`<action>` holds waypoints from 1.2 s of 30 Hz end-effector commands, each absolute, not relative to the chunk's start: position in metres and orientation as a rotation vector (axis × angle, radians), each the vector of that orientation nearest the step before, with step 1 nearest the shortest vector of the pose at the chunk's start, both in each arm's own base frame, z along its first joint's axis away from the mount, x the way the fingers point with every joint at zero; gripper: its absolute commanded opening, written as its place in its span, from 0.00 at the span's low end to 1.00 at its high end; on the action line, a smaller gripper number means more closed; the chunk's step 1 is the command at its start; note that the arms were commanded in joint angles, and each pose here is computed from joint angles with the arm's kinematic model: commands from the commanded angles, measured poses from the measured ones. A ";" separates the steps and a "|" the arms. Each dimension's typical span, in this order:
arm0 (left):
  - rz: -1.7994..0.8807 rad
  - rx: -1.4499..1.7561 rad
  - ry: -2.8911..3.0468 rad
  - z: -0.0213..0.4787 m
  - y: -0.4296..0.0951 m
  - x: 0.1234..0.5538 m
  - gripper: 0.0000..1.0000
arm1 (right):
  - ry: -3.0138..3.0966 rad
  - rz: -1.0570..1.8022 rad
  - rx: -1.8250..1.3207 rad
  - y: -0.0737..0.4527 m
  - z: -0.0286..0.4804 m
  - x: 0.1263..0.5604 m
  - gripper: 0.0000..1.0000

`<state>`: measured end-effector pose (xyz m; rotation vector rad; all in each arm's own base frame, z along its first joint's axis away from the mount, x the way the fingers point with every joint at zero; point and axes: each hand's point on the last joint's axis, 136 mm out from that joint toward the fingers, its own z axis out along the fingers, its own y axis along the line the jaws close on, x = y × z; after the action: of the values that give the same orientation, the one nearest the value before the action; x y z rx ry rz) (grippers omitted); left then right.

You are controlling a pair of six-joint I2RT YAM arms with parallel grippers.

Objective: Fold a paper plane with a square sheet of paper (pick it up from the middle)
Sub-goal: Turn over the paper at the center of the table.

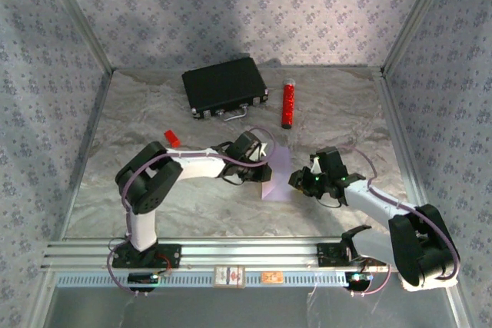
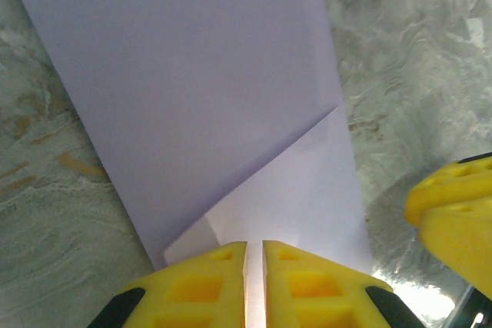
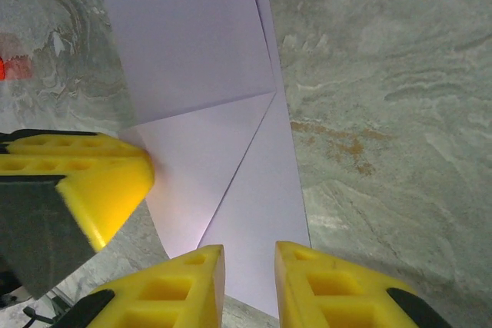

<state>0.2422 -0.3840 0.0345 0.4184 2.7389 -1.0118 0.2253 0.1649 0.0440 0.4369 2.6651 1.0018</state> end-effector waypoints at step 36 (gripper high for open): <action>-0.927 0.344 2.823 0.013 -0.371 0.242 0.10 | 2.746 0.916 0.557 0.163 0.049 0.213 0.37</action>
<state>0.2449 -0.3882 0.0229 0.3763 2.7665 -1.0323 0.2154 0.1629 0.0429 0.5962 2.7326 0.9256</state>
